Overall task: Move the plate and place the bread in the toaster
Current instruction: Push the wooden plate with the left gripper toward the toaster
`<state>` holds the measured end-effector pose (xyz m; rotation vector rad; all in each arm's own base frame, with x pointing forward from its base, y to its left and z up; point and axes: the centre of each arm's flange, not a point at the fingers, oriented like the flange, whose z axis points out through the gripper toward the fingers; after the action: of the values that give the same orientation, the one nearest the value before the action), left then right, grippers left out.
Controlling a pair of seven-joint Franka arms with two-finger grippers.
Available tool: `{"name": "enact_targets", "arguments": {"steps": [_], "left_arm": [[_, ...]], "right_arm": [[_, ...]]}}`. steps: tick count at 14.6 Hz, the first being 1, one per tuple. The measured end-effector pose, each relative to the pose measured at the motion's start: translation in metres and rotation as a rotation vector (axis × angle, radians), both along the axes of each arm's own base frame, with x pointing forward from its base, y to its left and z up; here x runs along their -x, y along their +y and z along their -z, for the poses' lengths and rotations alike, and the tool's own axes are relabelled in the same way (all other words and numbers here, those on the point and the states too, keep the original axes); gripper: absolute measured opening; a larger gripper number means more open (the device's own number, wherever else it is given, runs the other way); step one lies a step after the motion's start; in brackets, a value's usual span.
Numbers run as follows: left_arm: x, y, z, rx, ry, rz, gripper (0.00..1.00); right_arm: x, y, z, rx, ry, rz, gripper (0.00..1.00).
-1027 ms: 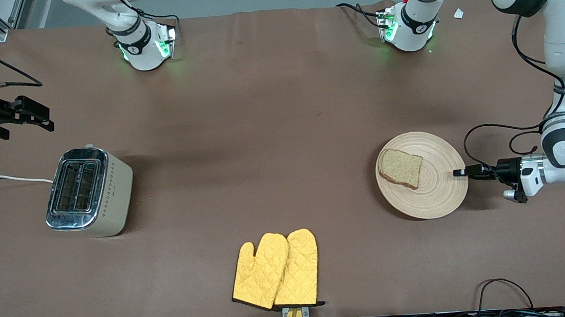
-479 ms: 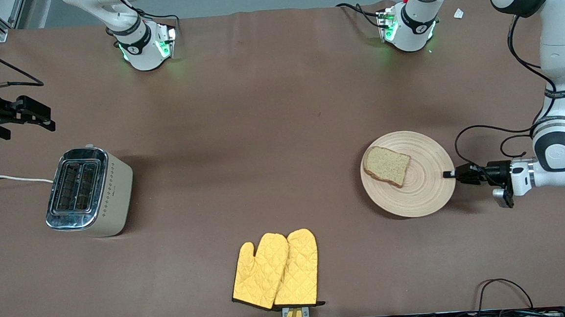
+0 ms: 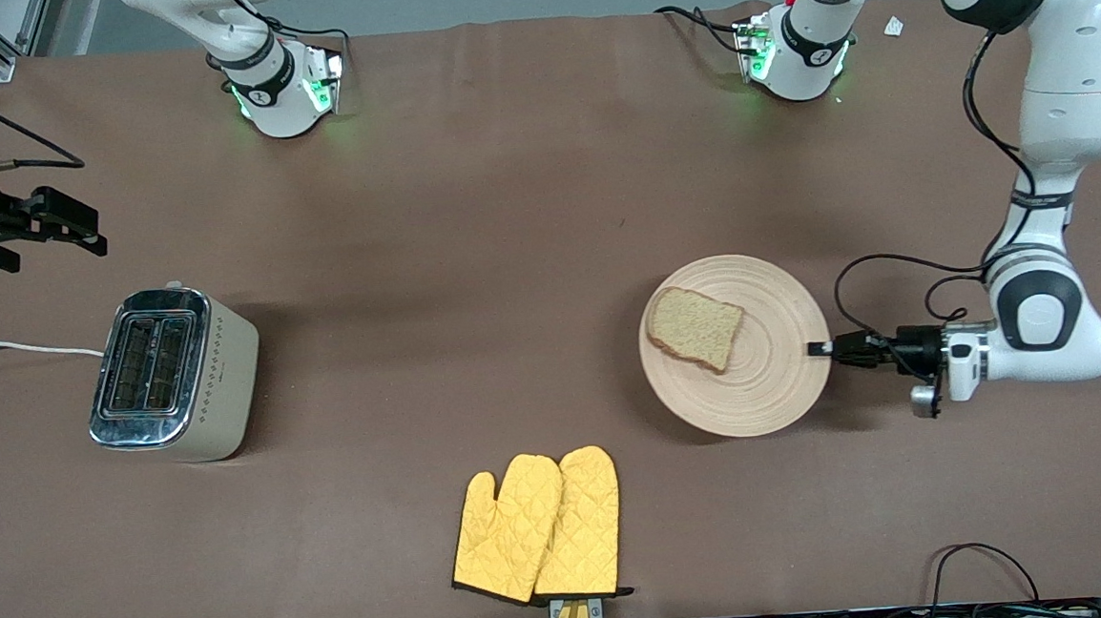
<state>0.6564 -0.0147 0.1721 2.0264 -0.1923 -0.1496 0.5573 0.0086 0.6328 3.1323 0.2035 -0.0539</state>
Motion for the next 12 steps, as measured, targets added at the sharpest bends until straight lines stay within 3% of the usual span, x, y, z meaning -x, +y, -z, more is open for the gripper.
{"name": "enact_targets", "arguments": {"steps": [3,7,12], "left_arm": [[-0.010,-0.082,-0.003,0.003,-0.026,-0.031,0.09],[-0.003,-0.196,-0.007,0.037,-0.045,-0.091,0.09],[0.042,-0.332,0.005,-0.023,0.004,-0.181,0.09]], "right_arm": [[0.000,-0.002,0.000,0.000,0.000,0.004,1.00],[0.000,-0.003,0.000,0.000,0.000,0.006,1.00],[-0.001,-0.006,-0.006,0.002,-0.016,0.011,1.00]]}}
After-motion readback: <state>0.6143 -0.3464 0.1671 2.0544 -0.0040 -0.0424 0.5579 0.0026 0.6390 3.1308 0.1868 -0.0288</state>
